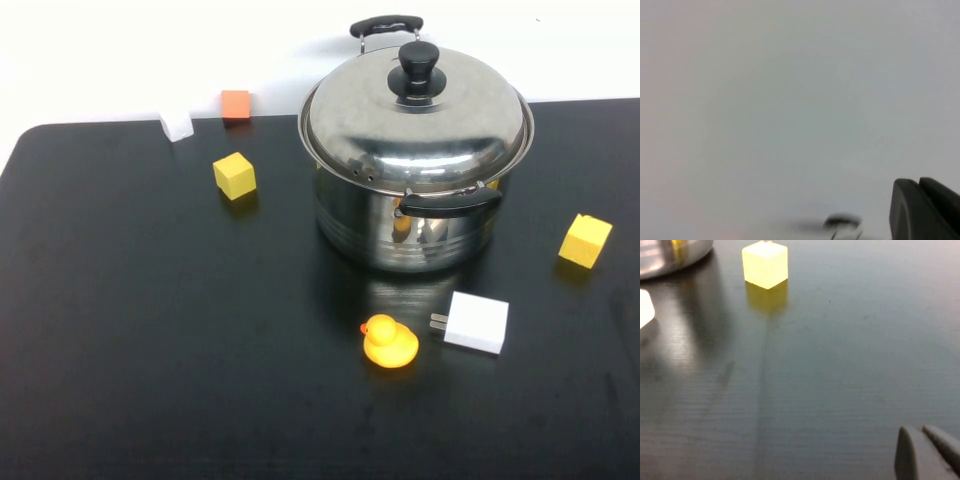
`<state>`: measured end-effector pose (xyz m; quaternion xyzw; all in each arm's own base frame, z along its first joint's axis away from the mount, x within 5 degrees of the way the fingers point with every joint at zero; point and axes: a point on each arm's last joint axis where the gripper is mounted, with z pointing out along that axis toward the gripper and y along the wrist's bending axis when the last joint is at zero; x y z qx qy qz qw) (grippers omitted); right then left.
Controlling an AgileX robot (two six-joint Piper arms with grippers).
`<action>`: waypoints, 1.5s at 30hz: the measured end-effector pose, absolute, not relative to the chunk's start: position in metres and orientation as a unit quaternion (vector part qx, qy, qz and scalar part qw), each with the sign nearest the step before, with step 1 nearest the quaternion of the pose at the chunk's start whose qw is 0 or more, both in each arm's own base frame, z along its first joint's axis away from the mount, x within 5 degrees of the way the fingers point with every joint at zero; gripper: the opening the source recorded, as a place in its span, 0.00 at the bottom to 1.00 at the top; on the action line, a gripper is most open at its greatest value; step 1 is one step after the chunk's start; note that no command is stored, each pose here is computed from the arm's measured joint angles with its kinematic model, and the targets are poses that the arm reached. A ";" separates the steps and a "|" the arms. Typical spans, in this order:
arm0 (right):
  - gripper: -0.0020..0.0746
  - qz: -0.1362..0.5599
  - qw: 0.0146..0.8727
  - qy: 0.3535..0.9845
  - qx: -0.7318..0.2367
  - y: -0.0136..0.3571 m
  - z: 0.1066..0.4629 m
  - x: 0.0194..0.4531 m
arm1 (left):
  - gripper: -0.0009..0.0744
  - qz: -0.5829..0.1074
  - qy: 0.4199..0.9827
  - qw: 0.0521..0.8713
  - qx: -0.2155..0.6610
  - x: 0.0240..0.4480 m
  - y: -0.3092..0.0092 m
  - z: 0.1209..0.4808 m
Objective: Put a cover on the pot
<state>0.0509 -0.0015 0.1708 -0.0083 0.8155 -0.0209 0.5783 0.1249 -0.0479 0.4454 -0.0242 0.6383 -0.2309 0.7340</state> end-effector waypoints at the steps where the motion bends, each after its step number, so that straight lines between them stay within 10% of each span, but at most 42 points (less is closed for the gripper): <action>1: 0.02 -0.021 0.578 0.816 -0.008 -0.001 0.171 0.051 | 0.01 -0.239 0.624 0.743 -0.024 0.116 -0.043 0.450; 21: 0.02 -0.021 0.578 0.816 -0.008 -0.001 0.171 0.051 | 0.01 -0.316 0.559 0.764 -0.054 0.028 -0.014 0.301; 45: 0.02 -0.021 0.578 0.816 -0.008 -0.001 0.171 0.051 | 0.01 -0.253 0.584 0.766 -0.084 0.038 -0.010 0.275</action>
